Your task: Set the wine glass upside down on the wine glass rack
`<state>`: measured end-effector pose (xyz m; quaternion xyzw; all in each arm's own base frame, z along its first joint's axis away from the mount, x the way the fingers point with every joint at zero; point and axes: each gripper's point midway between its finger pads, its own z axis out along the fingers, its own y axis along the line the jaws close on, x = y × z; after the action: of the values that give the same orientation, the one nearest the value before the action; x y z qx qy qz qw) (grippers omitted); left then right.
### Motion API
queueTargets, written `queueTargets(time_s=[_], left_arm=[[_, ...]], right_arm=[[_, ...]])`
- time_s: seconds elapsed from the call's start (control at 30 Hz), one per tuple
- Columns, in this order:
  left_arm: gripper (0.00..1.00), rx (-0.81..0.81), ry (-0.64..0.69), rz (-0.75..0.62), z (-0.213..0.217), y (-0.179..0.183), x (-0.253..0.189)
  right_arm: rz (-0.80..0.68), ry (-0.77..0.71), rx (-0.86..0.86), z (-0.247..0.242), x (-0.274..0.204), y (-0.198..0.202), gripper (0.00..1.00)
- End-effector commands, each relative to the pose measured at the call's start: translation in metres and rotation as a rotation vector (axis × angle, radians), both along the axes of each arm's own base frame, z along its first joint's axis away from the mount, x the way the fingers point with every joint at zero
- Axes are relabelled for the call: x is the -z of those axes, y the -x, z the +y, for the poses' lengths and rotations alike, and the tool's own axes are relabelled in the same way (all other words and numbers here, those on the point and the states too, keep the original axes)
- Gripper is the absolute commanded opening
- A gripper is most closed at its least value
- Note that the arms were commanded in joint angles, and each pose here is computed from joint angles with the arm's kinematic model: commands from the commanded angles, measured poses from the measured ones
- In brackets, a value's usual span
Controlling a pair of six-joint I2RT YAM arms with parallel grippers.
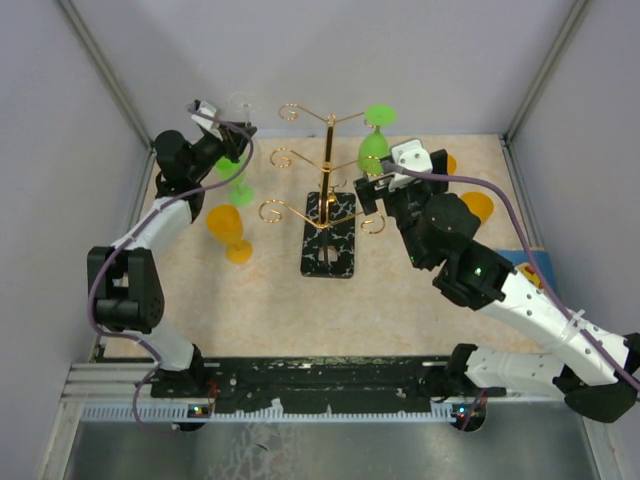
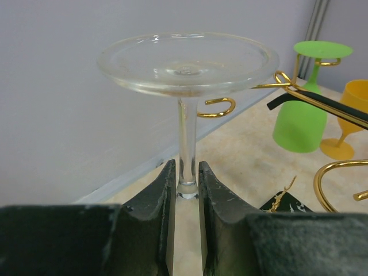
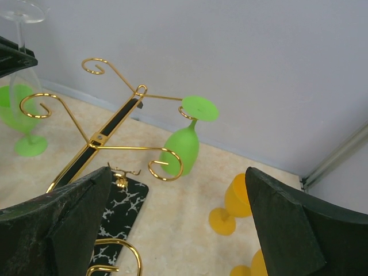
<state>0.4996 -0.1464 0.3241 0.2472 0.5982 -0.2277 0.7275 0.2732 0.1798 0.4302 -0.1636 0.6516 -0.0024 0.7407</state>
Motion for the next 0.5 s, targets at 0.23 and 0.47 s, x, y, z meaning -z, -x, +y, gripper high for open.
queueTargets(time_s=[0.23, 0.47], left_arm=[[0.01, 0.125, 0.049, -0.08, -0.018, 0.015, -0.019], [0.0, 0.18, 0.038, -0.078, -0.029, 0.016, 0.004]], right_arm=[[-0.001, 0.003, 0.042, -0.003, 0.002, -0.004, 0.99], [-0.002, 0.008, 0.042, -0.002, 0.002, -0.005, 0.99]])
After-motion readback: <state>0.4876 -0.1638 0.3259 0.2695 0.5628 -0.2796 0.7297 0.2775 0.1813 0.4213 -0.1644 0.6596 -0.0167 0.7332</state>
